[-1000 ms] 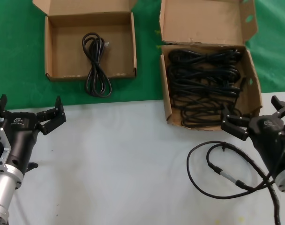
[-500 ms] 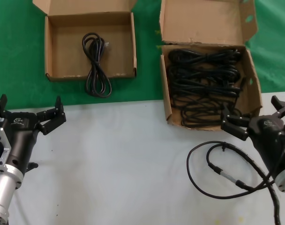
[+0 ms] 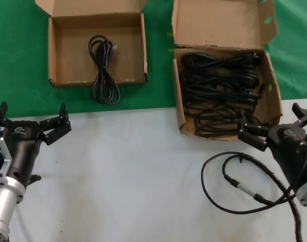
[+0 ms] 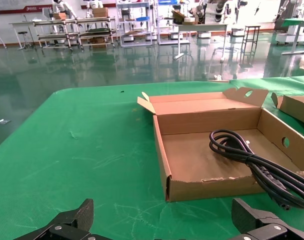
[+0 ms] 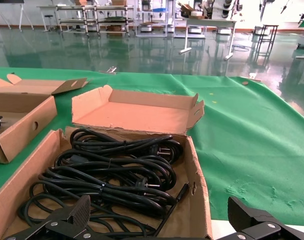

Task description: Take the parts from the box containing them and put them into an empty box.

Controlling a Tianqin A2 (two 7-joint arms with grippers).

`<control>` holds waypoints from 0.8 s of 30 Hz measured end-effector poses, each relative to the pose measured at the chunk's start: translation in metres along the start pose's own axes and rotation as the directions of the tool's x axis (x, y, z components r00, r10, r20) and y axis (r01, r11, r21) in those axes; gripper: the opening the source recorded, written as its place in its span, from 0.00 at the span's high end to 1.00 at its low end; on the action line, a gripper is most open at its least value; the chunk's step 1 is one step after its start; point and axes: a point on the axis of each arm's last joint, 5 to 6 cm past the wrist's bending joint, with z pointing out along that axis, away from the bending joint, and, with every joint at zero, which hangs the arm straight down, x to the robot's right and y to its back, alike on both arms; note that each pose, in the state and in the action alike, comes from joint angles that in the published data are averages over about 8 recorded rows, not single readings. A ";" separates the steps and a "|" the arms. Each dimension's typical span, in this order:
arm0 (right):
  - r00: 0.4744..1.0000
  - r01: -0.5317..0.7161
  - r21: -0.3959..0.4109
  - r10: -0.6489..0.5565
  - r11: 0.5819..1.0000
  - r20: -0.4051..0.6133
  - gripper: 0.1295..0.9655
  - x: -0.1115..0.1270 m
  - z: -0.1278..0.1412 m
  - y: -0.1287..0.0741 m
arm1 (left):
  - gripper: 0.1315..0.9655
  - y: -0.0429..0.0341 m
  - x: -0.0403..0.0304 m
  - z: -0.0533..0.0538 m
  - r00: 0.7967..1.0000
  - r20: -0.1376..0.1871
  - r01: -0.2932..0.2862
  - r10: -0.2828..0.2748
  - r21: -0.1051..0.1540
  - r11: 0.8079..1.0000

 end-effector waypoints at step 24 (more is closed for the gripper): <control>1.000 0.000 0.000 0.000 1.000 0.000 0.00 0.000 0.000 0.000 | 0.00 0.0000 0.0000 0.000 1.000 0.000 0.000 0.000 0.000 1.000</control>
